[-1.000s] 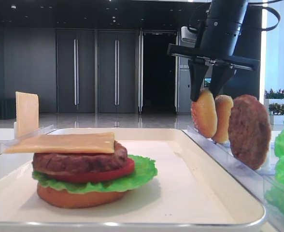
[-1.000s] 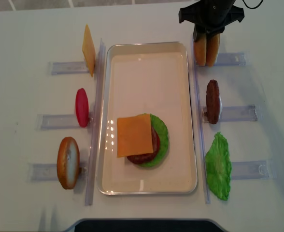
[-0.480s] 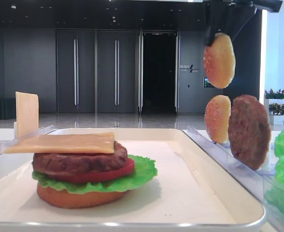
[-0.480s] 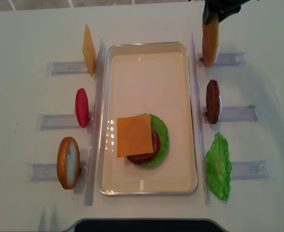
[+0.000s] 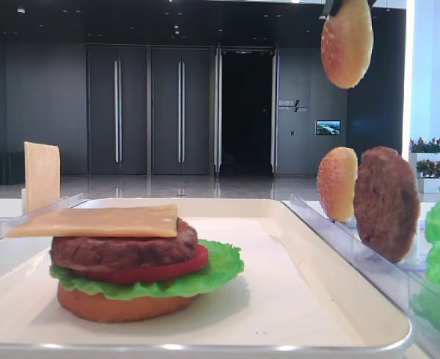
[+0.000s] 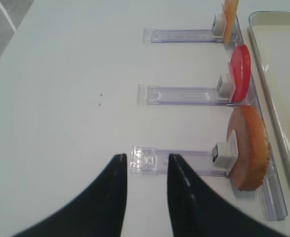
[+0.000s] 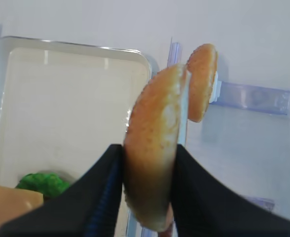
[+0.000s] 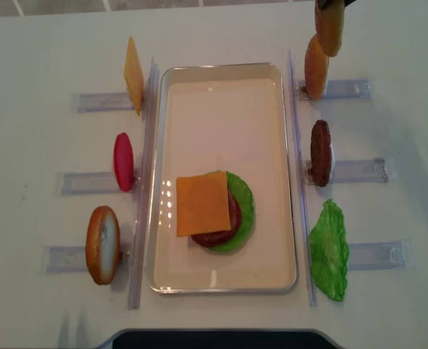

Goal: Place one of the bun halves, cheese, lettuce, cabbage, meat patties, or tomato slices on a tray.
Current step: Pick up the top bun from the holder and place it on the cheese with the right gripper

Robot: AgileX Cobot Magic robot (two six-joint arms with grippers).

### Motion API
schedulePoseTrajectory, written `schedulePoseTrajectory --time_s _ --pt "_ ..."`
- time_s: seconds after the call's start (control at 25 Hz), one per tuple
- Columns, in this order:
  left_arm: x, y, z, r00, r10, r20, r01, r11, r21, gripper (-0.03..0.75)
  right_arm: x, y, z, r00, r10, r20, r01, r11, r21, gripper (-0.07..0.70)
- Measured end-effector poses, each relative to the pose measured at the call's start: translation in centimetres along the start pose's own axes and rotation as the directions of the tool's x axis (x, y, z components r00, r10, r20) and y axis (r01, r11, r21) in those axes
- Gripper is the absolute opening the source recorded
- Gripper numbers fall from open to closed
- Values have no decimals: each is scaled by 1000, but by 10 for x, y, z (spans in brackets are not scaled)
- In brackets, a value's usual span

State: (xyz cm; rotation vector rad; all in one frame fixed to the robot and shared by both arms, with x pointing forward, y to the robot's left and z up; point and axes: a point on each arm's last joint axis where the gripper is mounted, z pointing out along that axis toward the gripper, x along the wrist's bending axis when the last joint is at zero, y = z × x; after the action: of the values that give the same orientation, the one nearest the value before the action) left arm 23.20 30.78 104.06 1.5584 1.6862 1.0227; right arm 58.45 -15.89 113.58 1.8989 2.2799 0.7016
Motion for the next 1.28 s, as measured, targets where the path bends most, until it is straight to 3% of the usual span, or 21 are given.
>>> schedulePoseTrajectory --time_s 0.16,0.4,0.72,0.84,1.0,1.12,1.28 --pt "0 0 0 1000 0 0 0 1000 0 219 13 -24 -31 999 0 -40 -1 1000 -30 240" --pt "0 0 0 1000 0 0 0 1000 0 219 48 -97 -59 992 -67 -109 69 998 16 240" --pt "0 0 0 1000 0 0 0 1000 0 219 61 -190 -62 982 -96 -164 120 982 145 240" --pt "0 0 0 1000 0 0 0 1000 0 219 63 -206 -55 981 -101 -168 130 976 173 240" --pt "0 0 0 1000 0 0 0 1000 0 219 66 -210 -46 973 -98 -207 130 980 148 240" --pt "0 0 0 1000 0 0 0 1000 0 219 75 -211 -42 935 -147 -323 186 978 93 240" --pt "0 0 0 1000 0 0 0 1000 0 219 90 -216 -35 839 -196 -508 253 966 45 240"
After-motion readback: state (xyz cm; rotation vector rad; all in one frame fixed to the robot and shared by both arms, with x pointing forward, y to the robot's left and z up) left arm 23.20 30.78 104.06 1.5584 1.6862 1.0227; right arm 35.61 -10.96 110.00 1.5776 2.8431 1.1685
